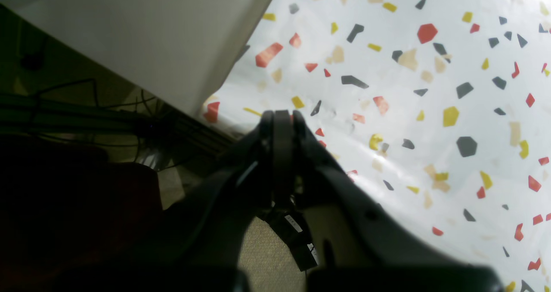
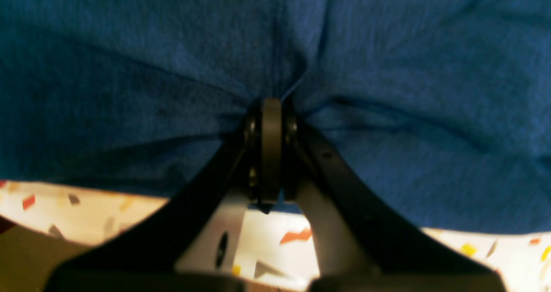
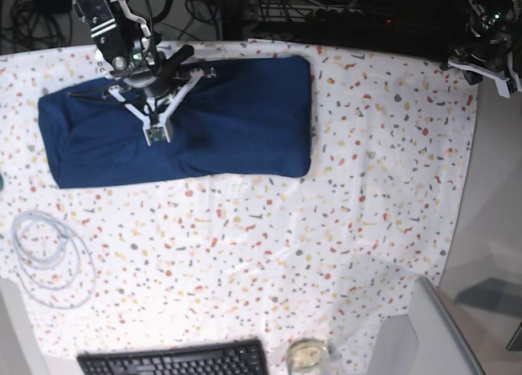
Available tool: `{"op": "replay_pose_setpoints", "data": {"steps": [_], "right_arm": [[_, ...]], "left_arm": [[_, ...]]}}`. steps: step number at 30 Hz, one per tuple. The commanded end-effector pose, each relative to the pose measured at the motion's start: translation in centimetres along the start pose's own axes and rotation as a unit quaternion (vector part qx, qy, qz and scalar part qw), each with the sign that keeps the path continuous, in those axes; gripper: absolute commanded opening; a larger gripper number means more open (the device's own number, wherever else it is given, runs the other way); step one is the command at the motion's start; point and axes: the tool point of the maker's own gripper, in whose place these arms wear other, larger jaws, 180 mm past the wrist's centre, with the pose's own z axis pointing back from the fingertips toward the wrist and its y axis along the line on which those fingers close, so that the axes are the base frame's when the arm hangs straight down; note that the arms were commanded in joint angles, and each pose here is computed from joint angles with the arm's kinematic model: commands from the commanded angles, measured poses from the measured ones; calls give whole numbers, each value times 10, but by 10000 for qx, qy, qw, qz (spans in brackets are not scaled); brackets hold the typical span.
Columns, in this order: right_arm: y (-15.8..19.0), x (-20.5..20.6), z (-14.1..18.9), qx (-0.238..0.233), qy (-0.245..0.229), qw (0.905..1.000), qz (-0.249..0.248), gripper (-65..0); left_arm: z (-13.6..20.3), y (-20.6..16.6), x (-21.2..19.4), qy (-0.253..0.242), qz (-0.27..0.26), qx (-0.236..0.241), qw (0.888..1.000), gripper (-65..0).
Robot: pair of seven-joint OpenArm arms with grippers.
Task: Layout the t-shirt on the table in an organized manner, then fold the t-shirt properly
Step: 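Press and smooth the folded navy shirt with the right gripper, then move both grippers to opposite ends of the folded shirt strip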
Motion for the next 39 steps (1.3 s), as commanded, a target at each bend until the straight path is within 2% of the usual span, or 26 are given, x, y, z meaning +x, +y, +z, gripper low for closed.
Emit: {"op": "replay_pose_setpoints", "data": {"steps": [1, 3, 15, 20, 21, 23, 26, 29, 32, 34, 36, 39], "right_arm": [[1, 7, 5, 18, -142, 9999, -11, -633], [4, 0, 9, 53, -111, 9999, -28, -650], [4, 7, 17, 68, -262, 9996, -43, -641], [6, 12, 22, 96, -351, 9993, -54, -443], [8, 14, 24, 112, -388, 9992, -57, -420], [9, 18, 29, 124, -479, 9988, -70, -414], [-19, 36, 41, -160, -770, 9967, -208, -411], [-73, 64, 58, -640, -1203, 9888, -603, -386], [-109, 95, 74, -216, -1680, 9808, -970, -255], [-133, 99, 77, -3, -1651, 9786, -1228, -186], [-160, 105, 77, 61, -1541, 9787, -1354, -153], [-198, 102, 69, 124, -1316, 9803, -1470, -153]], "left_arm": [[2, 5, 13, -197, -65, 42, 9998, -650], [2, 5, 13, -195, -71, 46, 9998, -650], [1, 2, 13, -196, -73, 3, 9998, -650], [2, 3, 13, -200, -66, 16, 9998, -650], [2, 4, 13, -202, -63, 23, 9998, -650], [2, 4, 13, -202, -63, 23, 9998, -650], [2, 3, 13, -198, -70, 10, 9998, -650], [2, 2, 12, -183, -92, 7, 9998, -650], [1, 1, 11, -168, -82, -3, 9998, -650], [1, -2, 11, -178, -77, -34, 9998, -650], [-2, -15, 8, -121, -194, -199, 9995, -650], [-3, -36, 9, -189, -364, -454, 9981, -650]]}}
